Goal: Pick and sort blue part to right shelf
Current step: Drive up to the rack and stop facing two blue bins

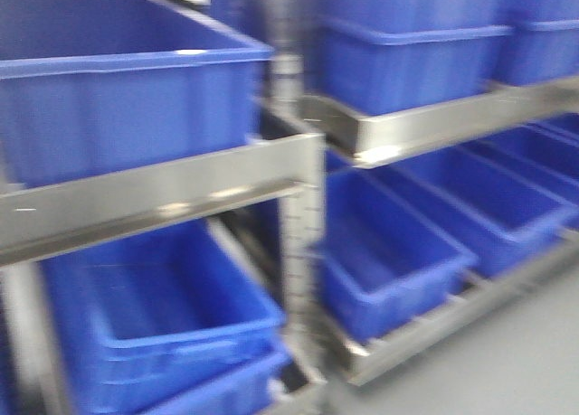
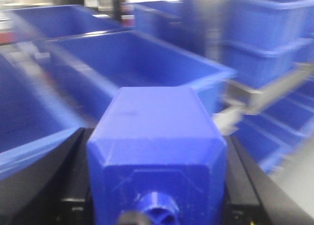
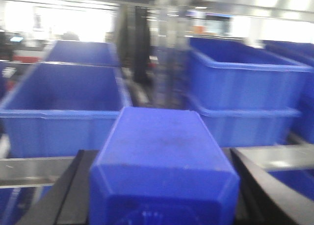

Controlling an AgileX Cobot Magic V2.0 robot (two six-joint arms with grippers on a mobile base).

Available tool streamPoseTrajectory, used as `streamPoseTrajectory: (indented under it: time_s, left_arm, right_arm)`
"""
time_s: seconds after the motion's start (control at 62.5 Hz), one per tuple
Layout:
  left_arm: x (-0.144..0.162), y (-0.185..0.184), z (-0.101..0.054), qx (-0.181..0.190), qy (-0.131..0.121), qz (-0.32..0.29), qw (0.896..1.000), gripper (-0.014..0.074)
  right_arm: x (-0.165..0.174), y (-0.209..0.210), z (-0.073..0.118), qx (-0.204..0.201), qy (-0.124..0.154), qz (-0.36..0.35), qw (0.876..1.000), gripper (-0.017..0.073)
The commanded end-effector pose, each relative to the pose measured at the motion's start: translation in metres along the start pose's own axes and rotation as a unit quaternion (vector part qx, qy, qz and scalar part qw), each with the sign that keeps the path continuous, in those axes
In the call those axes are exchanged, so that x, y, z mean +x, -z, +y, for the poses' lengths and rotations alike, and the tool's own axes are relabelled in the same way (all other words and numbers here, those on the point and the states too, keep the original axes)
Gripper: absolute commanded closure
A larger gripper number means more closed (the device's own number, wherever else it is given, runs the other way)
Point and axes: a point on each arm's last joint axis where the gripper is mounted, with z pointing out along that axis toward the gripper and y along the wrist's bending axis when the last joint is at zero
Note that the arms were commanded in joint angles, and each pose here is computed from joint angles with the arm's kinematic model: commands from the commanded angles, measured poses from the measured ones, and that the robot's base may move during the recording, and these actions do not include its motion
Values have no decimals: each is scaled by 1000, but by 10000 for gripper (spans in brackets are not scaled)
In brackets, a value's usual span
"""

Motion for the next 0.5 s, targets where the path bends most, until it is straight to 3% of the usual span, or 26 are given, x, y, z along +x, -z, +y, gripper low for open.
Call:
streamPoseTrajectory:
  time_s: [0.0,0.48]
  left_arm:
    - [-15,6,0,9,0,-63,998,323]
    - [-15,6,0,9,0,-63,998,323]
  right_arm:
    - [-18,6,1,-11,11,-60,998,375]
    - [-18,6,1,-11,11,-60,998,375]
